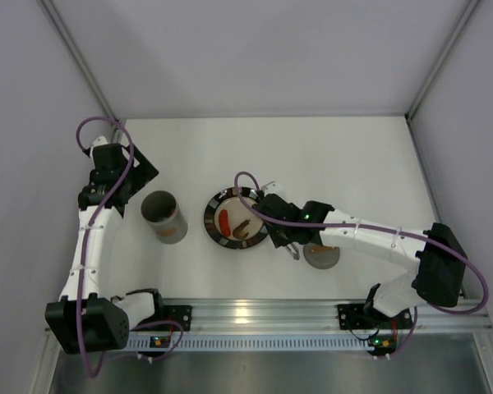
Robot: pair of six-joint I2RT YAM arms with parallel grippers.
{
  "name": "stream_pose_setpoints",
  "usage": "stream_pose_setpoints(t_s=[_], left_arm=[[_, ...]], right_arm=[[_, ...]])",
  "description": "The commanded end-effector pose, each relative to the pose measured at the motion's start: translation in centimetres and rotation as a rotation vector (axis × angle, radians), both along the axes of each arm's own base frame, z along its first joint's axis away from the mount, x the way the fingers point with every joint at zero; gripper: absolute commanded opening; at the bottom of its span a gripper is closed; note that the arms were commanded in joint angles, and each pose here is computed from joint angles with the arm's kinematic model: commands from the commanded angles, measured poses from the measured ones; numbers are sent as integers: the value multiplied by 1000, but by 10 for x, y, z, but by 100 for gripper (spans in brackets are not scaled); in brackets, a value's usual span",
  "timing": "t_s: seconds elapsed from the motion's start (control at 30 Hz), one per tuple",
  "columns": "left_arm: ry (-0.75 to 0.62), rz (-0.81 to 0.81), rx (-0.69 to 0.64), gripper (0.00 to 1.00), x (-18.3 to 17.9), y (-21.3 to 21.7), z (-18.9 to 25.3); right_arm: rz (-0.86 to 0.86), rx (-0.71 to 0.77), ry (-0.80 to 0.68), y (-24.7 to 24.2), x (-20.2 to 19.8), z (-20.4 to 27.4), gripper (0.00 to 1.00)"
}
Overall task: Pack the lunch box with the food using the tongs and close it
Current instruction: Pick up the fake food from the plate, then place the fake food in the packing box.
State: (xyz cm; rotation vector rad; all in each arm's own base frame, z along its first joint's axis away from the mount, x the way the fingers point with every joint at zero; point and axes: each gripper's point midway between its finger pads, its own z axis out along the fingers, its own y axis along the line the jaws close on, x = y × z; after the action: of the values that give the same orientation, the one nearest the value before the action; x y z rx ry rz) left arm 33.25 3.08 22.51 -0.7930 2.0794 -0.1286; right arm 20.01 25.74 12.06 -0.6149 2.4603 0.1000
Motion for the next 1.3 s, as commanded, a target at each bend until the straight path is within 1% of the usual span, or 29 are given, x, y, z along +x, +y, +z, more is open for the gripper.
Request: stream_pose_setpoints(t_s=[0.0, 0.07, 0.2, 0.3, 0.7, 0.97, 1.17, 1.27], left_arm=[[-75, -1, 15, 99, 7, 3, 17], [-77, -2, 14, 99, 7, 3, 17], [-75, -3, 13, 99, 7, 2, 17], [-78, -3, 13, 99, 6, 2, 18], [-79, -4, 11, 99, 7, 2, 17], [-75, -4, 12, 99, 7, 2, 16], [-74, 0, 10, 99, 7, 2, 16], [-76, 6, 13, 99, 7, 3, 16]], right_arm=[[5, 57, -34, 13, 8, 10, 32], [10, 60, -36, 13, 8, 12, 29], [16, 89, -57, 19, 12, 29, 18], [19, 112, -87, 24, 17, 47, 17], [67, 233, -187, 57, 36, 118, 15], [207, 419, -199, 106, 31, 177, 14], [321, 516, -172, 146, 17, 202, 14], [360, 535, -160, 163, 12, 206, 15]])
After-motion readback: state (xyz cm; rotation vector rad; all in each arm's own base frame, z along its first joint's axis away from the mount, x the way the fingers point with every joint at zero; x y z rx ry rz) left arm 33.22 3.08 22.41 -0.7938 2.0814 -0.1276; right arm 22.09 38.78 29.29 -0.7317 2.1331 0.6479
